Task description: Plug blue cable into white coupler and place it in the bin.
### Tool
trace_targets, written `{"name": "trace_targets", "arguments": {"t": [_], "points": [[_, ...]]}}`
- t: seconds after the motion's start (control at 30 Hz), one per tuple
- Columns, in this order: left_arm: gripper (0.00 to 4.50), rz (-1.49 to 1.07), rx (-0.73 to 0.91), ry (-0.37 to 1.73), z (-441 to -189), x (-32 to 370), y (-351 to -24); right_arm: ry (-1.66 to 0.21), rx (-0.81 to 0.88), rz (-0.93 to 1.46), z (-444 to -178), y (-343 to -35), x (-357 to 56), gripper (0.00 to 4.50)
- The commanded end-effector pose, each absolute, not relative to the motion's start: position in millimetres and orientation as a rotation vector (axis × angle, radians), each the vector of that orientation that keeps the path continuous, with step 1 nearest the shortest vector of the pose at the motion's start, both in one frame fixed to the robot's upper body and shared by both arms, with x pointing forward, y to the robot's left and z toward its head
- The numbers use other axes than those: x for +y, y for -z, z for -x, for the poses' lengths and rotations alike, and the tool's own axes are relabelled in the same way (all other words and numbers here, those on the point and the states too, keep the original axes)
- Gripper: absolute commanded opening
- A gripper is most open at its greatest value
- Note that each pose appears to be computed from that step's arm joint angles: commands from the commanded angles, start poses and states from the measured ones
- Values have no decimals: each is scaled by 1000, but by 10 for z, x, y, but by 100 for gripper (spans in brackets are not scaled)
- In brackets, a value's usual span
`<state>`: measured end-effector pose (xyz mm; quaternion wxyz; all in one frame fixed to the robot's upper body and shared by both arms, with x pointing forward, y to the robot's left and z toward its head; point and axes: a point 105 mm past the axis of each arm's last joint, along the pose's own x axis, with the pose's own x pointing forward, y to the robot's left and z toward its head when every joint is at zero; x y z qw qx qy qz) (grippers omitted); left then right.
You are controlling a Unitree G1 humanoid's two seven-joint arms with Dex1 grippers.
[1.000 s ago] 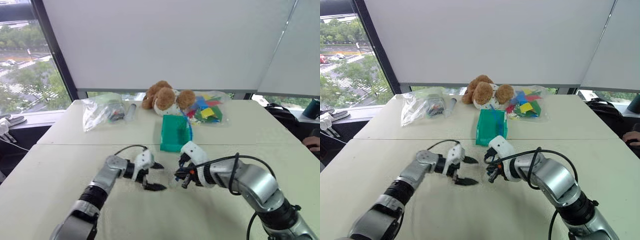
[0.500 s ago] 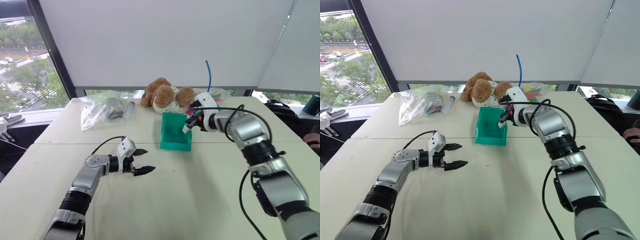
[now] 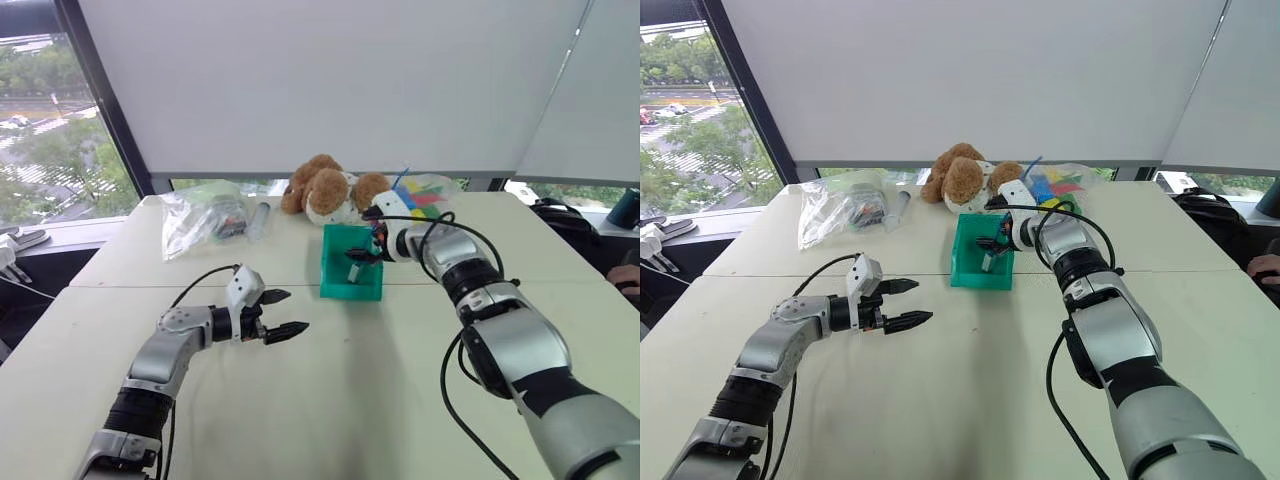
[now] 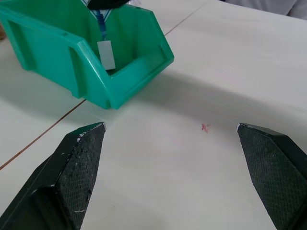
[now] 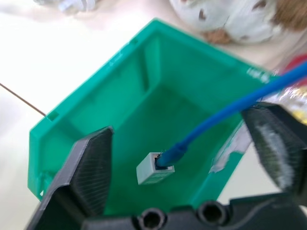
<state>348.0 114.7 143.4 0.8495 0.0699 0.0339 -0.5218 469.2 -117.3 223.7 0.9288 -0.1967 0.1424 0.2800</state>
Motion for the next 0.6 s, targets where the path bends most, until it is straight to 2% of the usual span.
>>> {"name": "trace_targets", "arguments": {"t": [0.03,0.17,0.33,0.47,0.6], "points": [[450,-154,47,1099,-3445,1185,-1516,-600,151,455,-4593,-2850,-1273,445],[450,-164,56,1108,-3406,1226,-1520,-651,158,527,-4209,-2971,-1648,445],[450,-187,58,1101,-3357,1354,-1604,-803,178,551,-3411,-2904,-1889,445],[450,-195,49,1079,-3314,1471,-1733,-817,245,500,-2975,-2786,-2006,445],[450,-178,39,1075,-3235,1520,-1846,-840,342,430,-2604,-2488,-2012,445]]}}
